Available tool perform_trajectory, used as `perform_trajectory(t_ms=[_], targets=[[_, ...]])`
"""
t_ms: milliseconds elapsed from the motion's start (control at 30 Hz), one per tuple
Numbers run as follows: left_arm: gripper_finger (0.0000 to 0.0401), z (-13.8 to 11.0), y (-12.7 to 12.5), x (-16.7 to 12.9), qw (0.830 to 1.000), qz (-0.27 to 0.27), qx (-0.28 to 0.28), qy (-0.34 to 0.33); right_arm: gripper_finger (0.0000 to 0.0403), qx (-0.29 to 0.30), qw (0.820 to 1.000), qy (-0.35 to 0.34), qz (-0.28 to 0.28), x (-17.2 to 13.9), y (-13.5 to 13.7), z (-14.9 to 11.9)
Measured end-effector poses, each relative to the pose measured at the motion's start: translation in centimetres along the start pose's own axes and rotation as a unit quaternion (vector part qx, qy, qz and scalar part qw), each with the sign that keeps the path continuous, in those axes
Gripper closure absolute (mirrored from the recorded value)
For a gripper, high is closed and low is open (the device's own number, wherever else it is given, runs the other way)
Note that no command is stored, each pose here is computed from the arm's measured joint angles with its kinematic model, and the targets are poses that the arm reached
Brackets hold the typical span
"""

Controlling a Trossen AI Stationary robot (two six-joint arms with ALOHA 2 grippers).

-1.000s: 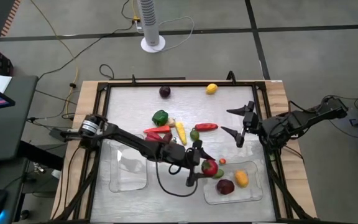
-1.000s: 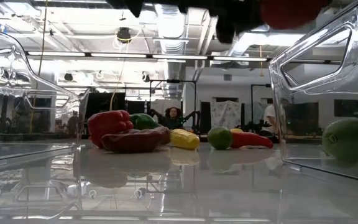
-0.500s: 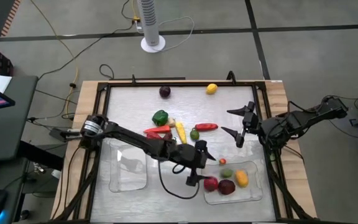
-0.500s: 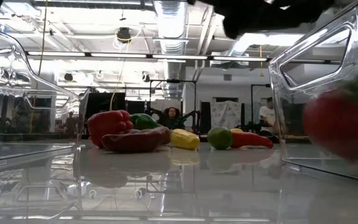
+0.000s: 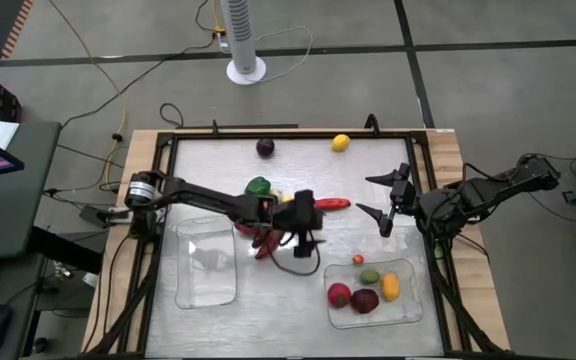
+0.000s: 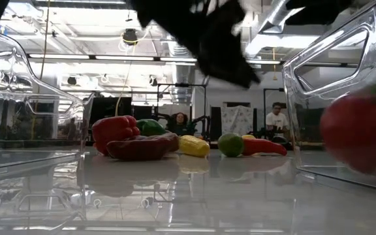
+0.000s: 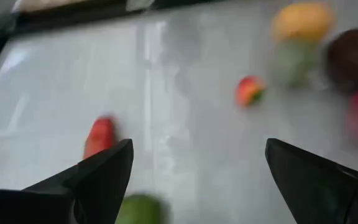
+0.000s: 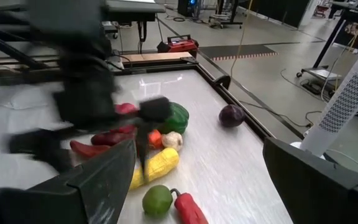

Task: Sort produce into baskets
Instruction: Put the lime into the right transparent bin

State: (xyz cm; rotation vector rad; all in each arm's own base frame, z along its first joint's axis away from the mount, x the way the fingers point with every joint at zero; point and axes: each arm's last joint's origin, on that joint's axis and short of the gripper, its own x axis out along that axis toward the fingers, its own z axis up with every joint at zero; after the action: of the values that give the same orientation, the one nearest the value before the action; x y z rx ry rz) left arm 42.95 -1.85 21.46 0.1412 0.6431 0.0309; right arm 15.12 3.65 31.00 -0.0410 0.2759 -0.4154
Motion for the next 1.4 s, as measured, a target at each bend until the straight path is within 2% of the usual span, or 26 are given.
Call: perform_trajectory(t_ms=[233, 400, 533, 600, 800, 967, 1100, 1300, 1400], targets=[[0.0049, -4.6, 3.8, 1.4, 0.995, 0.046, -0.085, -0.035, 0.0024, -0.002, 1.0, 0.0, -0.001, 0.0, 0.0, 0.0], [0.0049, -6.4, 6.0, 1.7, 0.987, 0.055, -0.137, -0.059, 0.0024, -0.001, 1.0, -0.001, -0.001, 0.0, 0.0, 0.0], [0.0049, -8.3, 5.7, 3.3, 0.988, 0.028, -0.15, -0.025, 0.0024, 0.001, 1.0, -0.003, -0.001, 0.0, 0.0, 0.1], [0.0049, -8.3, 5.3, 4.1, 0.989, 0.021, -0.143, -0.028, 0.0024, 0.001, 1.0, -0.004, -0.001, 0.0, 0.0, 0.1], [0.0049, -9.3, 4.5, 6.0, 0.992, 0.035, -0.121, -0.004, 0.0024, -0.004, 1.0, 0.0, -0.001, 0.3, 0.2, 0.0], [0.0052, -9.7, 4.6, 6.1, 0.991, 0.05, -0.121, 0.014, 0.0024, -0.008, 1.0, 0.003, -0.002, 0.4, 0.3, -0.1], [0.0084, -9.9, 4.5, 6.1, 0.991, 0.073, -0.111, 0.023, 0.0024, -0.008, 1.0, 0.002, -0.002, 0.4, 0.3, -0.1], [0.0176, -9.7, 4.5, 6.1, 0.991, 0.072, -0.111, 0.018, 0.0024, -0.006, 1.0, 0.002, -0.002, 0.4, 0.3, -0.1], [0.0206, -8.9, 4.7, 5.2, 0.992, 0.071, -0.101, 0.014, 0.0024, -0.006, 1.0, 0.002, -0.002, 0.4, 0.3, -0.1]])
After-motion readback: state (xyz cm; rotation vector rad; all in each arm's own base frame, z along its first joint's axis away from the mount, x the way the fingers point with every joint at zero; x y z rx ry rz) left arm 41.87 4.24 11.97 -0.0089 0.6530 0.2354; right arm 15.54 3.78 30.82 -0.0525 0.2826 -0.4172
